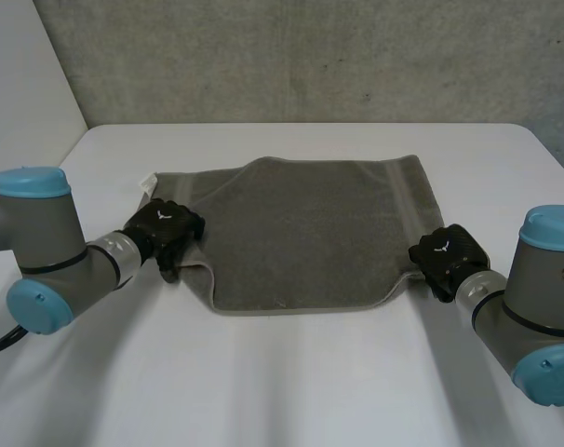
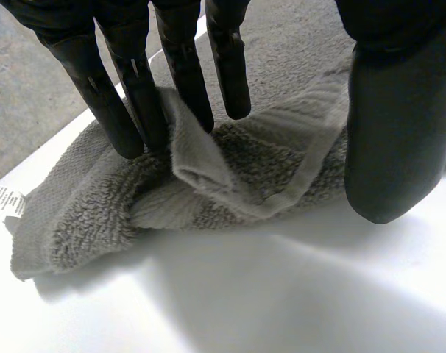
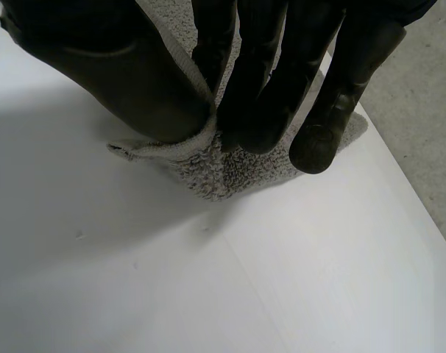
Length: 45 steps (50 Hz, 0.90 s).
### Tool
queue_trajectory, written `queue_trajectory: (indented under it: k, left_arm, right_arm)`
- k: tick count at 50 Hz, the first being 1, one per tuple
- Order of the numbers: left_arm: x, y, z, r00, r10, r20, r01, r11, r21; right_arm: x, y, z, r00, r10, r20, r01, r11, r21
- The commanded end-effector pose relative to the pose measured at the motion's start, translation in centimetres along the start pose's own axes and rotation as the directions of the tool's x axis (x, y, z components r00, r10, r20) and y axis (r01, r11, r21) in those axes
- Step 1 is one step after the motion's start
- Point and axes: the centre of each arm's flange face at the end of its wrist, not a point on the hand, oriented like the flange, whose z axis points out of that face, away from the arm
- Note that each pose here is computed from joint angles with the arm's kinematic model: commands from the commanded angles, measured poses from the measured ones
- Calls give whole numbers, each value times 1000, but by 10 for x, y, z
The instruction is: Fold the towel.
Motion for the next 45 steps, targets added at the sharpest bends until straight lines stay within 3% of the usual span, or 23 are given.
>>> queue_trajectory:
  k: [1,34,45]
  left_arm:
    - [-3,0,5,998,53,25,-54,998,29]
    - [-1,-12,-1,997,74,29,-76,996,52]
    - [-8,-35,-33,995,82,65,-87,992,87]
  right_arm:
    - [0,0,0,1000,0,0,0,1000,0]
    - [-2,2,2,1000,-10,6,10,1000,-7]
    - [30,-25,-14,996,-5,-90,10,998,58]
